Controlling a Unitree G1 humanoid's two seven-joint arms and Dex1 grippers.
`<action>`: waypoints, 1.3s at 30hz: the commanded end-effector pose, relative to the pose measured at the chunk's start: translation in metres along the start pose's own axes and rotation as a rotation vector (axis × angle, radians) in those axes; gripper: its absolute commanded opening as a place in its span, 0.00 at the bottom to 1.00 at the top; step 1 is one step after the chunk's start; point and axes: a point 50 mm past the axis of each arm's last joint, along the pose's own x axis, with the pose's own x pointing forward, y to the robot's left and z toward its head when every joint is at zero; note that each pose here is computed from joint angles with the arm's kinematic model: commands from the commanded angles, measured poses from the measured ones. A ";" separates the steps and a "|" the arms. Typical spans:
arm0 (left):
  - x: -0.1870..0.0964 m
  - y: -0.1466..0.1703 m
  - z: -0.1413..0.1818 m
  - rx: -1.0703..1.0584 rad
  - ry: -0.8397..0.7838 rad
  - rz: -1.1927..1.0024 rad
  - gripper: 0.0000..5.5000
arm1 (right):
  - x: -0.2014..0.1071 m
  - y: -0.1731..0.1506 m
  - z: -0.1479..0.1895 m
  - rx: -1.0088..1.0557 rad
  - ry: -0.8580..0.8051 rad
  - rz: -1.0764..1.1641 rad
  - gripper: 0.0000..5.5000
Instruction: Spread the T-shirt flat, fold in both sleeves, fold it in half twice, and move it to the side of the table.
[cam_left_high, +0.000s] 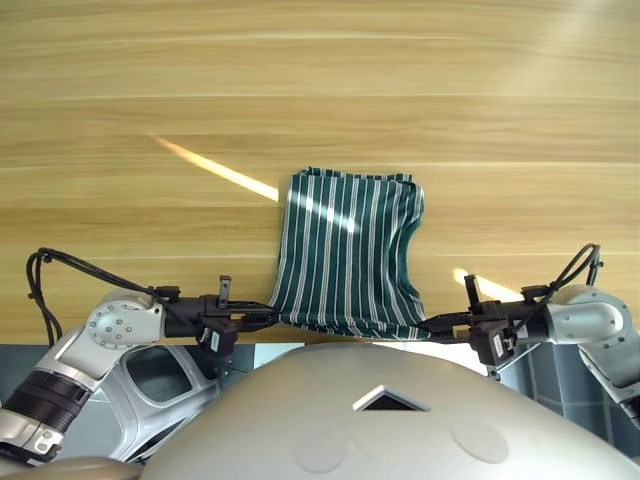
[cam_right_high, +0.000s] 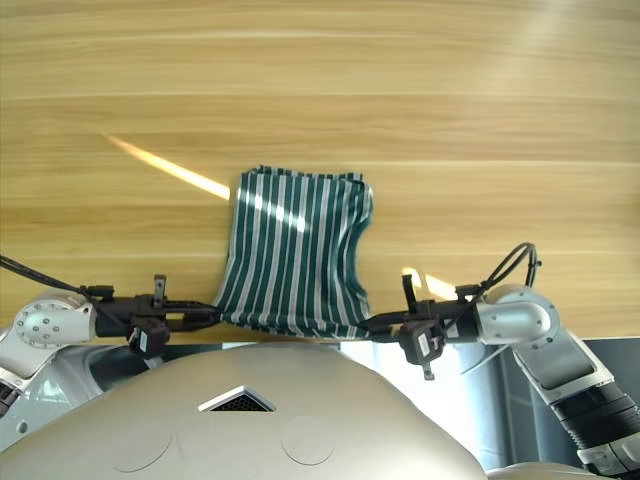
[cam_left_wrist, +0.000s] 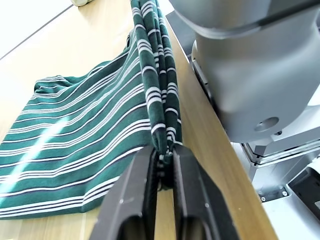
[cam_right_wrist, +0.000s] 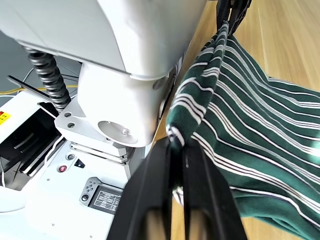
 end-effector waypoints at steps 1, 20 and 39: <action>-0.008 0.003 0.005 0.004 -0.012 0.007 0.06 | -0.008 -0.016 0.000 -0.032 0.030 -0.086 0.01; -0.007 0.068 0.021 0.107 -0.093 0.189 0.06 | -0.021 -0.065 0.003 -0.151 0.108 -0.271 0.01; -0.002 0.179 -0.026 0.096 0.091 0.427 0.06 | -0.035 -0.113 -0.017 -0.181 0.265 -0.490 0.01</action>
